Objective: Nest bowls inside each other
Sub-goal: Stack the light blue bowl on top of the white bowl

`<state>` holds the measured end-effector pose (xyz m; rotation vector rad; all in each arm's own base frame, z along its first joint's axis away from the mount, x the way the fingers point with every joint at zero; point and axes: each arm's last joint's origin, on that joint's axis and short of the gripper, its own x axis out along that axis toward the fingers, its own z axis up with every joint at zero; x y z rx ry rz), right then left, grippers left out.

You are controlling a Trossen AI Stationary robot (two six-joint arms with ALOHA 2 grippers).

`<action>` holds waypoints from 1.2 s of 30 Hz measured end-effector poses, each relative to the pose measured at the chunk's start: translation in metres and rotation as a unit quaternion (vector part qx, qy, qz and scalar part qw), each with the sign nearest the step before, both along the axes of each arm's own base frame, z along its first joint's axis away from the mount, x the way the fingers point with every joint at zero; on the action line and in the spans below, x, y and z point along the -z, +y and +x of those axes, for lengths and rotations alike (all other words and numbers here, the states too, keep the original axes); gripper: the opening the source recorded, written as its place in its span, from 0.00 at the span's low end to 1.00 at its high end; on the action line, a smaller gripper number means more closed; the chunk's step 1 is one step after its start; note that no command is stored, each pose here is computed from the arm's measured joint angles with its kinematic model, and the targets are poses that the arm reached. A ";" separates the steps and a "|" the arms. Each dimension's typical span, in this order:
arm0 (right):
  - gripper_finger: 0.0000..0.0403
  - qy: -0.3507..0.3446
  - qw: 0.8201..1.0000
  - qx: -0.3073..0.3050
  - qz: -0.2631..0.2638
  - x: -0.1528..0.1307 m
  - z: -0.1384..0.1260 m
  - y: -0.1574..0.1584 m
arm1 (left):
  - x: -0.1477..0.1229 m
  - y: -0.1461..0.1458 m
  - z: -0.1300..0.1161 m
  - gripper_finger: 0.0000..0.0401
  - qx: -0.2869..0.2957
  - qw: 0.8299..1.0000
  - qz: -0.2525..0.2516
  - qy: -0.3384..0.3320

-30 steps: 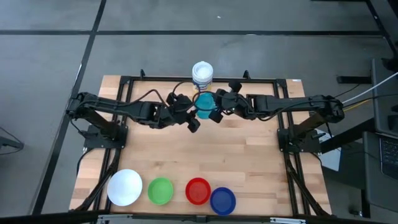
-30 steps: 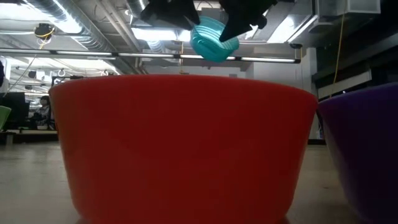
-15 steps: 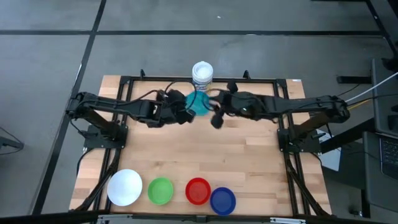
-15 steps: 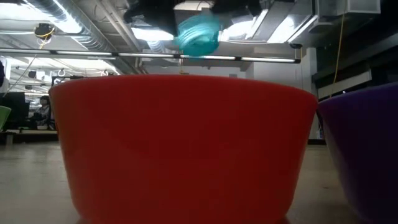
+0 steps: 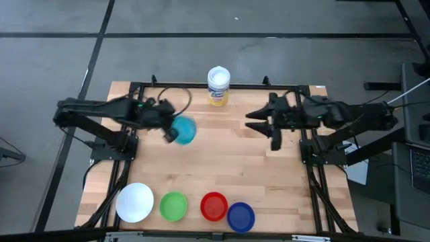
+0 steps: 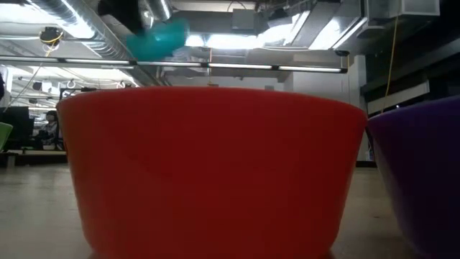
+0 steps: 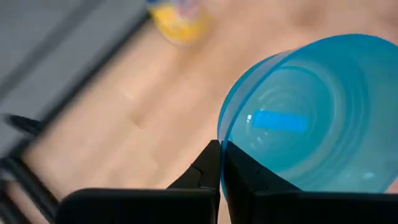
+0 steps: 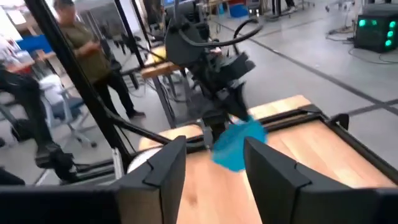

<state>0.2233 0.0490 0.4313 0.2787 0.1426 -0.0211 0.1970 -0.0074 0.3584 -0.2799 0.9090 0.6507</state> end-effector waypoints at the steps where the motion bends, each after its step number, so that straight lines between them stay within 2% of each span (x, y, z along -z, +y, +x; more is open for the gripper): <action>1: 0.39 -0.005 1.000 -0.006 0.004 -0.002 -0.005 0.005 | -0.002 -0.006 -0.009 0.01 0.017 1.000 -0.021 0.006; 7: 0.33 -0.017 0.999 -0.031 0.017 -0.006 -0.022 0.033 | -0.002 -0.045 -0.051 0.00 0.115 0.980 -0.136 0.090; 13: 0.29 -0.014 0.998 -0.049 0.039 -0.004 -0.027 0.054 | 0.003 -0.083 -0.074 0.00 0.179 0.951 -0.190 0.163; 19: 0.31 -0.045 0.997 -0.036 0.052 -0.009 -0.032 0.071 | 0.019 -0.126 -0.086 0.00 0.206 0.936 -0.198 0.204; 26: 0.35 -0.067 0.996 -0.008 0.053 -0.013 -0.041 0.083 | 0.078 -0.173 -0.092 0.00 0.193 0.937 -0.214 0.200; 31: 0.36 -0.084 0.995 0.000 0.056 -0.017 -0.045 0.087 | 0.115 -0.187 -0.095 0.00 0.170 0.941 -0.203 0.209; 36: 0.33 -0.090 0.994 0.005 0.063 -0.018 -0.047 0.089 | 0.132 -0.186 -0.102 0.00 0.149 0.947 -0.184 0.219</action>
